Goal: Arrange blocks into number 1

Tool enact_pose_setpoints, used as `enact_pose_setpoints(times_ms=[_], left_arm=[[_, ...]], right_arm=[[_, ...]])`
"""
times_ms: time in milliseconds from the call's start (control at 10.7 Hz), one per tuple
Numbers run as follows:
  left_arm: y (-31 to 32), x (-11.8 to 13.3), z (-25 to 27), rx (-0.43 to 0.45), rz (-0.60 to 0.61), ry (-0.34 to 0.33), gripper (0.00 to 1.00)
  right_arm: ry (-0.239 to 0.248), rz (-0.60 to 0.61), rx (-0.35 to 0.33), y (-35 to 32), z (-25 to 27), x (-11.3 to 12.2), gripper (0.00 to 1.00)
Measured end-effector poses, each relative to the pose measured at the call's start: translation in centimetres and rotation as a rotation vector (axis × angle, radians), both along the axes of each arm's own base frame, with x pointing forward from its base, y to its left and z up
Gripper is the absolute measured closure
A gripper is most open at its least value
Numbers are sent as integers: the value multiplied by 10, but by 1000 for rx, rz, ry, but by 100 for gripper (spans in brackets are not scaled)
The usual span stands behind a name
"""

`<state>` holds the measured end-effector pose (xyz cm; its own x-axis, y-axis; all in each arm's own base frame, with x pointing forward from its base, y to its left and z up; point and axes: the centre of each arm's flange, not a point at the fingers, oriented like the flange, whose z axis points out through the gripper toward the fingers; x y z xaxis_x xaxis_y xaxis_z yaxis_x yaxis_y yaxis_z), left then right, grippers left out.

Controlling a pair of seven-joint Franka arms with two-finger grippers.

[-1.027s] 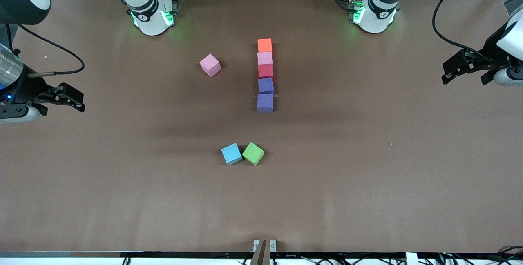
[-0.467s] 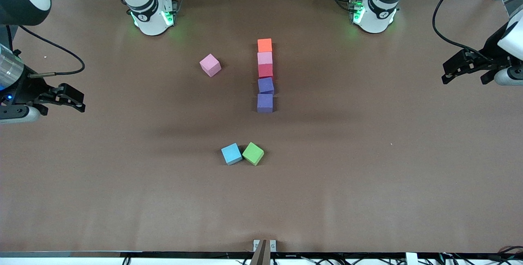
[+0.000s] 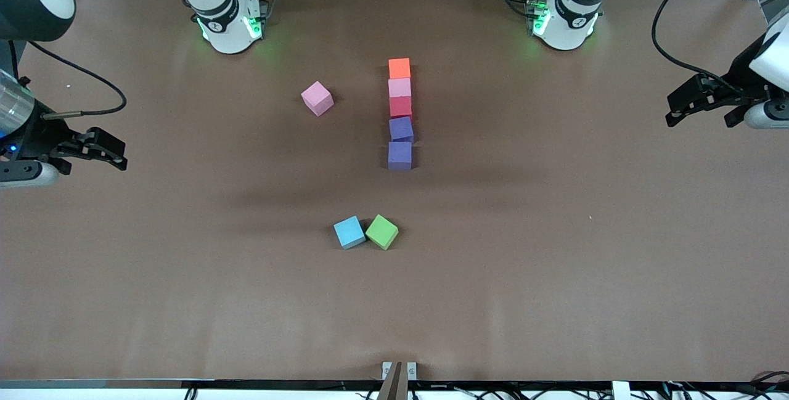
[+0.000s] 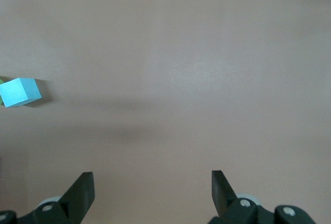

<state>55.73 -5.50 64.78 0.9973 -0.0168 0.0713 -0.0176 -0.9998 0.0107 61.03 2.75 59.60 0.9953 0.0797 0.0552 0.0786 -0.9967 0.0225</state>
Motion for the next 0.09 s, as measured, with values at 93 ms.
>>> enact_pose_setpoints(times_ms=[93], left_arm=[[-3,0,0,0,-6,0,0]], right_arm=[[0,0,0,0,0,0,0]])
